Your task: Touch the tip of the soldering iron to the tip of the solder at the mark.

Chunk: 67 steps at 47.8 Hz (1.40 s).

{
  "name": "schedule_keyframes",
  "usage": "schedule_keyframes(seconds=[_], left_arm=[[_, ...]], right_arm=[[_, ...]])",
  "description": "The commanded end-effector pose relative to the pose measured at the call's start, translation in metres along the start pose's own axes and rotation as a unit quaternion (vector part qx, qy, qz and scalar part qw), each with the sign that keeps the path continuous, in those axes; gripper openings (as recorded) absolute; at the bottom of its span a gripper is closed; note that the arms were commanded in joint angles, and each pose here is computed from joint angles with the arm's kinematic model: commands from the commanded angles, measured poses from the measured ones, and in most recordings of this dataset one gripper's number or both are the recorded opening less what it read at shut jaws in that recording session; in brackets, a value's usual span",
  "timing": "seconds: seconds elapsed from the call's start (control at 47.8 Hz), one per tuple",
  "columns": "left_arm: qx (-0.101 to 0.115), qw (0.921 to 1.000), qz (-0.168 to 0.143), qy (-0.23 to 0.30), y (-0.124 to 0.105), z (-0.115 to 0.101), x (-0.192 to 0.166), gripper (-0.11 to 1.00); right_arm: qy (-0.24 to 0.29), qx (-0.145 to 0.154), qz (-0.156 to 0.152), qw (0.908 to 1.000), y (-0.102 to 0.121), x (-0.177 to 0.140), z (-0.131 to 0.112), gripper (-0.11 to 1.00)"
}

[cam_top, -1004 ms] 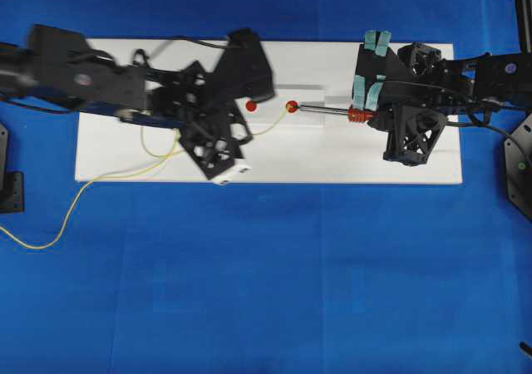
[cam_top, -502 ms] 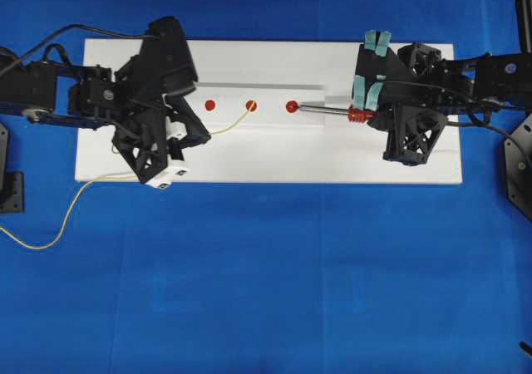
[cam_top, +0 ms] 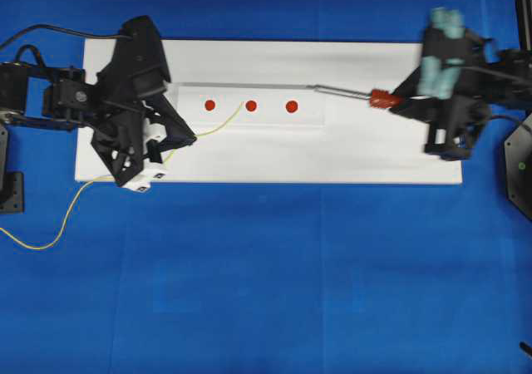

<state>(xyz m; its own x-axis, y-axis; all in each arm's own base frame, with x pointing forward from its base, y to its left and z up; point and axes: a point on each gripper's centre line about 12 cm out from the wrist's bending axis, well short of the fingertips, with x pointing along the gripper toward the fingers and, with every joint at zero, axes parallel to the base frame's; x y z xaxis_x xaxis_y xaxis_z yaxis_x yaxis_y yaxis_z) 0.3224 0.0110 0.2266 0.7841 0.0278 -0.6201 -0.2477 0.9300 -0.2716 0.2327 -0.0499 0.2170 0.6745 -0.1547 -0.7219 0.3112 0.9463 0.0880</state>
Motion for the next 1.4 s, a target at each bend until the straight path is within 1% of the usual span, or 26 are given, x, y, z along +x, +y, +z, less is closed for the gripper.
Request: schedule_keyframes(seconds=[0.0, 0.105, 0.251, 0.356, 0.439, 0.544, 0.648, 0.753, 0.774, 0.837, 0.92, 0.983, 1.046, 1.109, 1.171, 1.297, 1.38], left_arm=[[0.000, 0.9997, -0.009, -0.022, -0.003, 0.007, -0.011, 0.01], [0.000, 0.9997, -0.010, -0.023, -0.002, 0.004, -0.014, 0.01], [0.000, 0.9996, -0.012, -0.025, -0.003, 0.003, -0.015, 0.01], [0.002, 0.9995, -0.021, -0.025, -0.009, 0.002, -0.017, 0.01], [0.003, 0.9990, -0.037, -0.024, -0.021, -0.001, -0.021, 0.01], [-0.005, 0.9976, -0.066, -0.022, -0.038, -0.007, -0.029, 0.01], [-0.012, 0.9952, -0.096, -0.016, -0.056, -0.018, -0.037, 0.01], [-0.012, 0.9904, -0.138, -0.011, -0.078, -0.032, -0.046, 0.01], [-0.010, 0.9892, -0.146, -0.009, -0.083, -0.035, -0.048, 0.01], [0.000, 0.9856, -0.169, -0.005, -0.095, -0.043, -0.053, 0.01], [0.019, 0.9800, -0.198, 0.002, -0.113, -0.053, -0.058, 0.01], [0.034, 0.9753, -0.218, 0.009, -0.126, -0.062, -0.059, 0.01], [0.047, 0.9723, -0.228, 0.018, -0.134, -0.071, -0.057, 0.01], [0.060, 0.9699, -0.235, 0.026, -0.140, -0.081, -0.052, 0.01], [0.074, 0.9680, -0.237, 0.035, -0.144, -0.092, -0.045, 0.01], [0.103, 0.9646, -0.239, 0.044, -0.147, -0.113, -0.027, 0.01], [0.115, 0.9632, -0.238, 0.047, -0.147, -0.124, -0.014, 0.00]], right_arm=[[-0.033, 0.008, 0.004, 0.9994, 0.000, -0.019, 0.002, 0.06], [-0.044, 0.020, 0.004, 0.9988, -0.002, -0.031, -0.003, 0.06], [-0.032, 0.024, 0.001, 0.9992, -0.004, -0.026, -0.007, 0.06], [-0.028, 0.029, 0.002, 0.9992, -0.003, -0.024, -0.007, 0.06], [-0.030, 0.044, 0.011, 0.9985, 0.000, -0.025, -0.007, 0.06], [-0.031, 0.052, 0.038, 0.9974, 0.014, -0.029, -0.008, 0.06], [-0.035, 0.036, 0.081, 0.9954, 0.037, -0.035, -0.011, 0.06], [-0.040, 0.015, 0.134, 0.9901, 0.064, -0.040, -0.015, 0.06], [-0.043, 0.007, 0.151, 0.9876, 0.073, -0.042, -0.016, 0.06], [-0.046, -0.006, 0.182, 0.9821, 0.089, -0.044, -0.019, 0.06], [-0.048, -0.027, 0.220, 0.9740, 0.109, -0.046, -0.025, 0.06], [-0.046, -0.042, 0.240, 0.9687, 0.123, -0.044, -0.029, 0.06], [-0.040, -0.056, 0.254, 0.9649, 0.135, -0.039, -0.035, 0.06], [-0.023, -0.069, 0.257, 0.9635, 0.146, -0.029, -0.041, 0.06], [-0.007, -0.078, 0.254, 0.9640, 0.153, -0.018, -0.046, 0.06], [0.024, -0.090, 0.241, 0.9660, 0.163, 0.004, -0.056, 0.06], [0.037, -0.095, 0.236, 0.9665, 0.168, 0.017, -0.062, 0.06]])
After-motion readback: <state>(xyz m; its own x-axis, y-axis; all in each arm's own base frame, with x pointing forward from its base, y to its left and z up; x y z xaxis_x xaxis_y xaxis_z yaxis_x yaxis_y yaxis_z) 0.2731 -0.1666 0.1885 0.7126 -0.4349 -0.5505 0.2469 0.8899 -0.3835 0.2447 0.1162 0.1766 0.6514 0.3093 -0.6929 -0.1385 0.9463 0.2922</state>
